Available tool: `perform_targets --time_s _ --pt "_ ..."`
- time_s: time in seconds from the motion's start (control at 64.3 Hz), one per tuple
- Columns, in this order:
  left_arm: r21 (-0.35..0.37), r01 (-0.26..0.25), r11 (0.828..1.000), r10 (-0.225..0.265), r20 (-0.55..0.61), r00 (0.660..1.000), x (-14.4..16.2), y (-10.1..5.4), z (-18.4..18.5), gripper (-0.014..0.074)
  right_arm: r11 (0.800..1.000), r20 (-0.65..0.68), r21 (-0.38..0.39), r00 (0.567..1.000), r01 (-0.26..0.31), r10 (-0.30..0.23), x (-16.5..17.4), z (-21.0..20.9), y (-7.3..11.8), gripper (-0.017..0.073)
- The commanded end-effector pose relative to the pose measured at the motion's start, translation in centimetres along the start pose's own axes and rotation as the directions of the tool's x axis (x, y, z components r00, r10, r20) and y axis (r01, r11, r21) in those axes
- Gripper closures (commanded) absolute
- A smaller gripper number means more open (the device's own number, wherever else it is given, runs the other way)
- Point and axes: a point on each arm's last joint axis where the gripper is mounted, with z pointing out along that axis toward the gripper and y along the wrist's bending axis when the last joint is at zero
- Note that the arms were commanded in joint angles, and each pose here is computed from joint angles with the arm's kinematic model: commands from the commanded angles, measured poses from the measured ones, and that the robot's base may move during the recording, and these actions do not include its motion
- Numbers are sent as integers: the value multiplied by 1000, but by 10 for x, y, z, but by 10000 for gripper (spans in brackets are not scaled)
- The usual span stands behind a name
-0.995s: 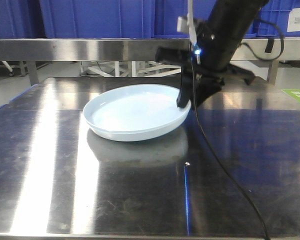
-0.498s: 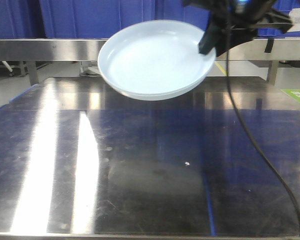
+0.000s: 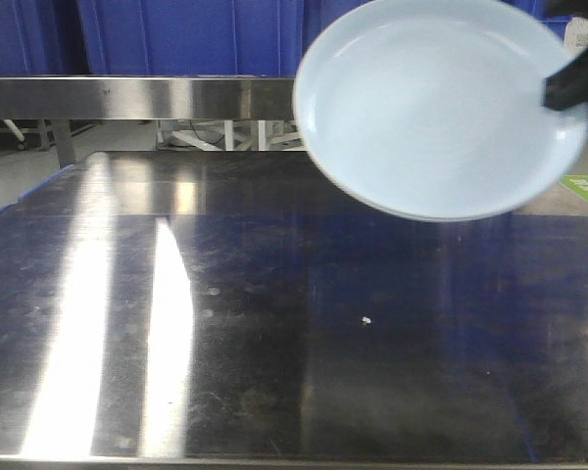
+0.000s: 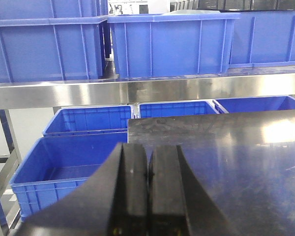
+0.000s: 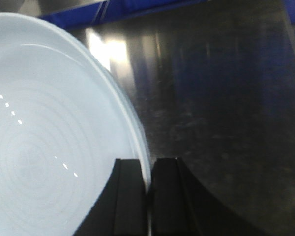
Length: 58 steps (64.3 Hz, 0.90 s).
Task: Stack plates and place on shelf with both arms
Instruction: 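Grasp the stacked plates with the right gripper and lift them up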
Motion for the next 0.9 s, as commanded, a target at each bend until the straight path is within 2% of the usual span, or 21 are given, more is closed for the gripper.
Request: perform_targets --time_s 0.0,0.249,0.529,0.887 --pt "-14 12 1000 -10 110 994 -17 2 0 512 1000 217 -21 976 -6 10 -16 -22 -4 529" --pt "-14 12 1000 -10 110 994 -17 2 0 512 993 311 8 943 120 -116 1 -61 -14 529" --pt "-14 12 1000 -10 110 994 -17 2 0 512 978 414 6 890 207 -191 11 -100 -15 529" --pt "-14 12 1000 -10 110 994 -17 2 0 512 975 451 -3 870 224 -198 13 -116 -14 529"
